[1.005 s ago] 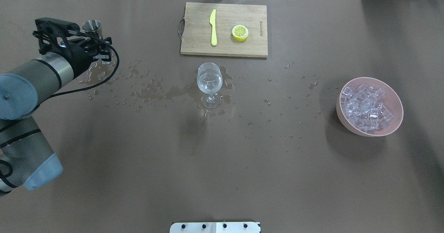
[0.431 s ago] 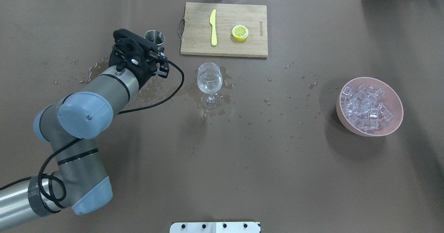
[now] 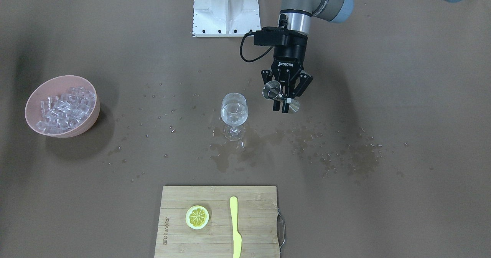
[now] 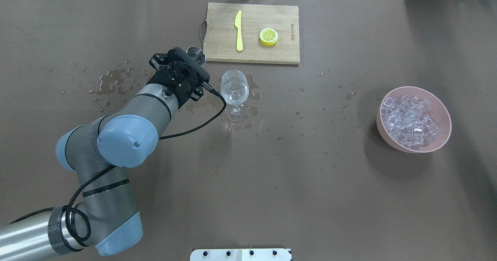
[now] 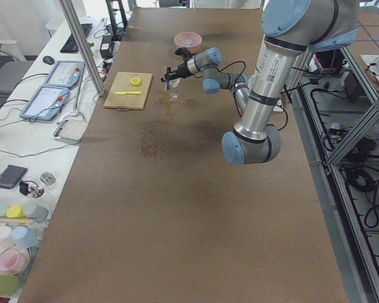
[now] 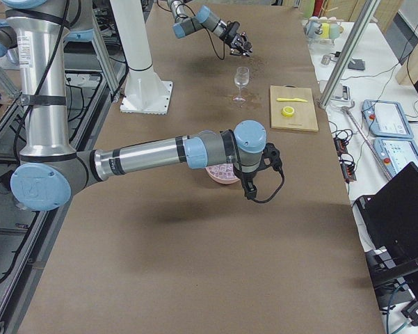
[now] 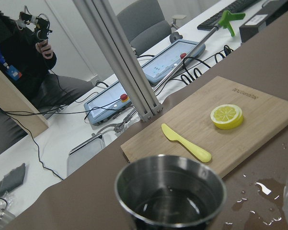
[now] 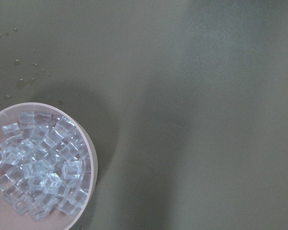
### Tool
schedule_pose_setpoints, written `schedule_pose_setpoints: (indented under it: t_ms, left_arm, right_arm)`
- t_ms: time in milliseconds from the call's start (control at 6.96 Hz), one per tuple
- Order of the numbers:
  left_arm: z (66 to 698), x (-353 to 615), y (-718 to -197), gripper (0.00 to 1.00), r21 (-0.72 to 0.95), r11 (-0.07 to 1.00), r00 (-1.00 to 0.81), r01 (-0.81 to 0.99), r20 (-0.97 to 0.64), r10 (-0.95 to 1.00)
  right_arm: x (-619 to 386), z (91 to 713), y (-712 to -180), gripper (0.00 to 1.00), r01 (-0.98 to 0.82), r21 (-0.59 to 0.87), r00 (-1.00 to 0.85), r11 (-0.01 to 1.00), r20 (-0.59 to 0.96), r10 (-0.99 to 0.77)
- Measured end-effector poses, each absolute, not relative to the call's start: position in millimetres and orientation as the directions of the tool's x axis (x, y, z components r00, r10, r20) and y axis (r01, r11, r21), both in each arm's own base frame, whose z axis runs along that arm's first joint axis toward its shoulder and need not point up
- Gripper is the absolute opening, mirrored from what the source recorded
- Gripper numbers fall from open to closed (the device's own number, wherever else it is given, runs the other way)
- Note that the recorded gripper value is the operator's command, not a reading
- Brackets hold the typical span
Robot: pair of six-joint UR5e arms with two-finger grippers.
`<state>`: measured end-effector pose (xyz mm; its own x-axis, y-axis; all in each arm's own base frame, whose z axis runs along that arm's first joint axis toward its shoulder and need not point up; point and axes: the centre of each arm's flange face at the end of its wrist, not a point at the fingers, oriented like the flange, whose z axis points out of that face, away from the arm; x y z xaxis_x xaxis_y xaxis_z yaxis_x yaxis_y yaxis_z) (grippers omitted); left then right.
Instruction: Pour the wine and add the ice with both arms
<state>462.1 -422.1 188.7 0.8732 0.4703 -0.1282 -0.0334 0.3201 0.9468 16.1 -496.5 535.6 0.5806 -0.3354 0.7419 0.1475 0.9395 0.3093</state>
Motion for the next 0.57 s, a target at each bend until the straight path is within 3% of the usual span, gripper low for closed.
schedule_pose_setpoints:
  t_ms: [574]
  left_arm:
    - [161.1,496.3,-420.0,0.00,0.934,0.311,0.864,-0.176,-0.004,0.503]
  right_arm:
    - [16.0,535.5,-496.4,1.00,0.147,0.309,0.579,0.939,0.743,-0.336]
